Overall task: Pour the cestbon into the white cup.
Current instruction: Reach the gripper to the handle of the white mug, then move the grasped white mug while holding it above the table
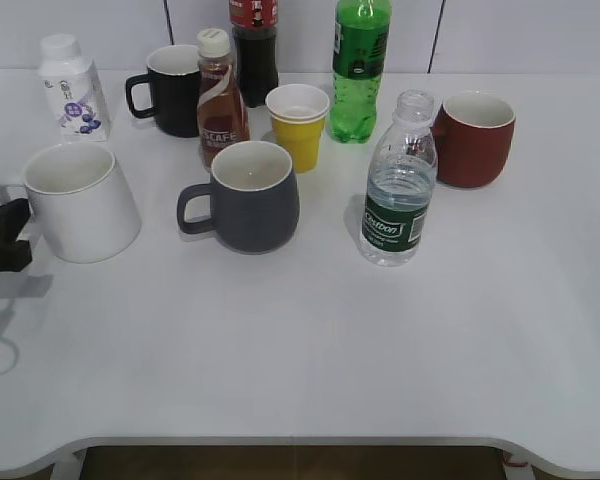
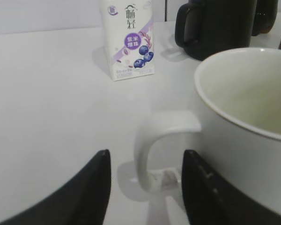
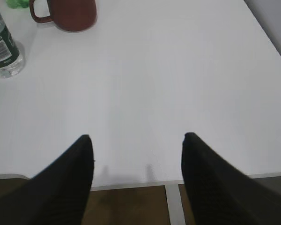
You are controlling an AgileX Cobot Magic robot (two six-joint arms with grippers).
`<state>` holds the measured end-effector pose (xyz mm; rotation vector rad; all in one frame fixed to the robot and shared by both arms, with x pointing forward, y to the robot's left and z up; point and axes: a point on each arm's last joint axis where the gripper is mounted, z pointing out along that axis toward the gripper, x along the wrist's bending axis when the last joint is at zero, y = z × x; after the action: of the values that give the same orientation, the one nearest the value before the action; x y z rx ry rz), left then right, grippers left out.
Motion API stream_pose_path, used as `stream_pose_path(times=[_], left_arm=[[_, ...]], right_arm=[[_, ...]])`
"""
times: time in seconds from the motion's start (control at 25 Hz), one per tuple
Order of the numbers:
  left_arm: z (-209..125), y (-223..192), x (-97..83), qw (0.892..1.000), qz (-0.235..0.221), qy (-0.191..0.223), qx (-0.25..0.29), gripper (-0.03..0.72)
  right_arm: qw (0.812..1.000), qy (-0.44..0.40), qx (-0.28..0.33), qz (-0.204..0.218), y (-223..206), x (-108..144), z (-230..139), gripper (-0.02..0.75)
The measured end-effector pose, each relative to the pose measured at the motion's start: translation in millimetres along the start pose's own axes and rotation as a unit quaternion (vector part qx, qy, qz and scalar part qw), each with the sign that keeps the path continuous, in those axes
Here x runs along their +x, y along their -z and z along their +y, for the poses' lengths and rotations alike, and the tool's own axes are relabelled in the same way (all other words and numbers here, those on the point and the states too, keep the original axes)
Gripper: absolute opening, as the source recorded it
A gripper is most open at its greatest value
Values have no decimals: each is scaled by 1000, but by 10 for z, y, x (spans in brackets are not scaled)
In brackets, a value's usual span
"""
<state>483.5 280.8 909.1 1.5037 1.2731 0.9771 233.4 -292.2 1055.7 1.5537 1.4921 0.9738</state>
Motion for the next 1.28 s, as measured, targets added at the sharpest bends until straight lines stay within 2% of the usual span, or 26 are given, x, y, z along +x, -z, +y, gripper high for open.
stream_pose_path(times=[0.28,0.6,0.72,0.8,0.96,1.08,1.2,1.28], left_arm=[[-70,-67,3,1000,-1,1,4,302],[-24,-310,29,1000,0,0,-12,269],[18,-379,37,1000,0,-2,-20,167],[15,-396,38,1000,0,-4,-20,59],[26,-399,39,1000,0,-8,-22,34],[87,-375,38,1000,0,-13,-25,34],[196,-333,38,999,0,-16,-39,34],[269,-299,38,999,0,-18,-46,34]], right_arm=[[1000,-1,0,2,0,4,0,449],[1000,-2,0,3,0,6,0,449],[1000,-8,-1,14,1,25,2,449],[999,-13,-1,29,2,53,4,449],[998,18,18,51,-80,85,88,449],[994,69,-50,67,-162,114,331,449],[980,93,-166,52,-261,97,661,449],[973,102,-204,45,-370,84,819,449]])
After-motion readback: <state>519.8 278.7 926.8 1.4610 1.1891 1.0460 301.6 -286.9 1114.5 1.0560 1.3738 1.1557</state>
